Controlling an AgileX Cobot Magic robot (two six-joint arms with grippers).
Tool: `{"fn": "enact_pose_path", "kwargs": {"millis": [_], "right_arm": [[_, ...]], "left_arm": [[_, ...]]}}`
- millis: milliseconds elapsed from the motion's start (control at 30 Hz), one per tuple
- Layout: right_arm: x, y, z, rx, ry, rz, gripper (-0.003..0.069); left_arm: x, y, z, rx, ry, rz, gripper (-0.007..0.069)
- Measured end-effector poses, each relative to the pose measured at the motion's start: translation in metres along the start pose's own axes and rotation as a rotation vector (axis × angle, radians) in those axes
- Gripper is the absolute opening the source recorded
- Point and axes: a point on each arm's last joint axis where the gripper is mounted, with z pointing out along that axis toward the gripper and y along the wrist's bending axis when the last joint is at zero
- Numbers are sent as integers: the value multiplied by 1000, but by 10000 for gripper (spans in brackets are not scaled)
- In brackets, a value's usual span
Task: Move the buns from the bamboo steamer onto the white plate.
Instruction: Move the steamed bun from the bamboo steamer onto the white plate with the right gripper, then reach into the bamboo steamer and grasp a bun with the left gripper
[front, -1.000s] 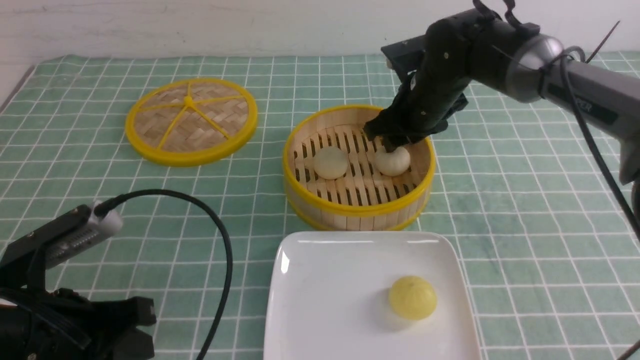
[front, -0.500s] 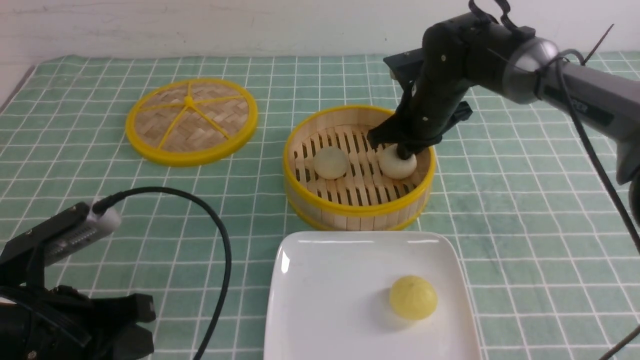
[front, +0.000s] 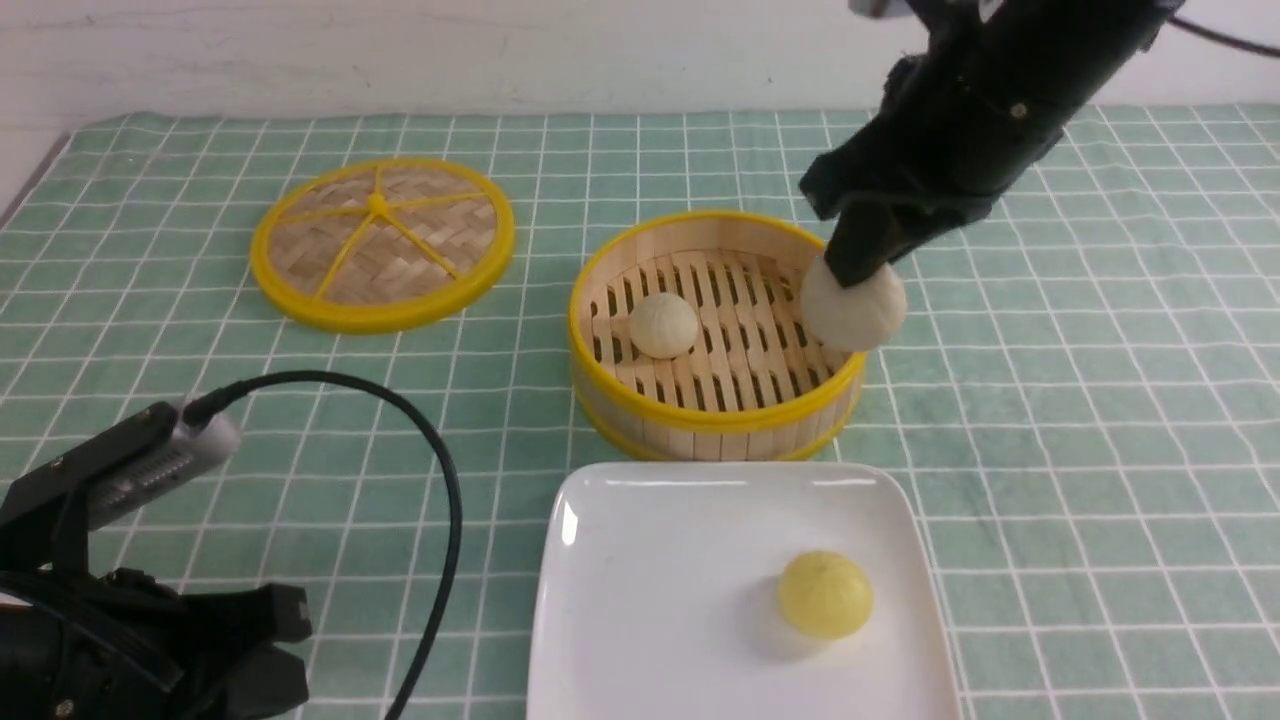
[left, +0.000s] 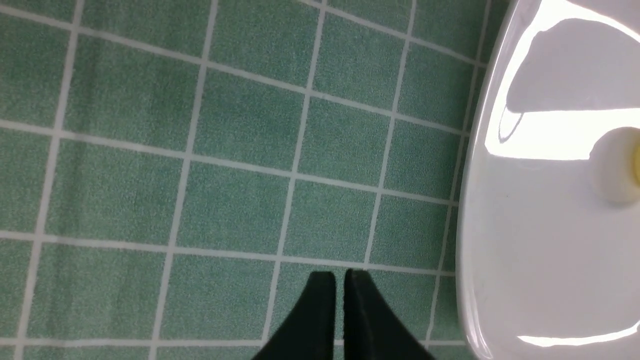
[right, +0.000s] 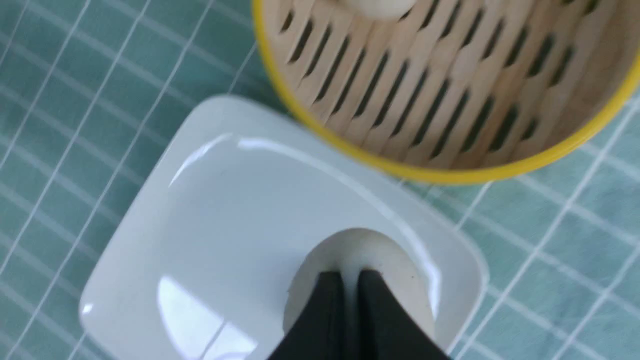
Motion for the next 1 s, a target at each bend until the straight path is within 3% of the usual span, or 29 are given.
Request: {"fn": "enact_pose_path", "kwargs": {"millis": [167,333,500,733,833,1000], "right_arm": [[44,17,58,-60,204,-22,22],[60,10,115,14,169,-45,49],[58,-4,149,85,119,-2,169],[61,-5,153,91,140,18,391],[60,-1,139,89,132,8,435],[56,7,101,95,48,-30,443]], "left_arm": [[0,0,0,0,-1,0,64],[0,0,0,0,-1,0,69],[0,0,0,0,0,0,72],[0,0,0,0,0,0,80],[0,0,0,-1,1,1,85],[0,0,0,-1,1,1,86]]}}
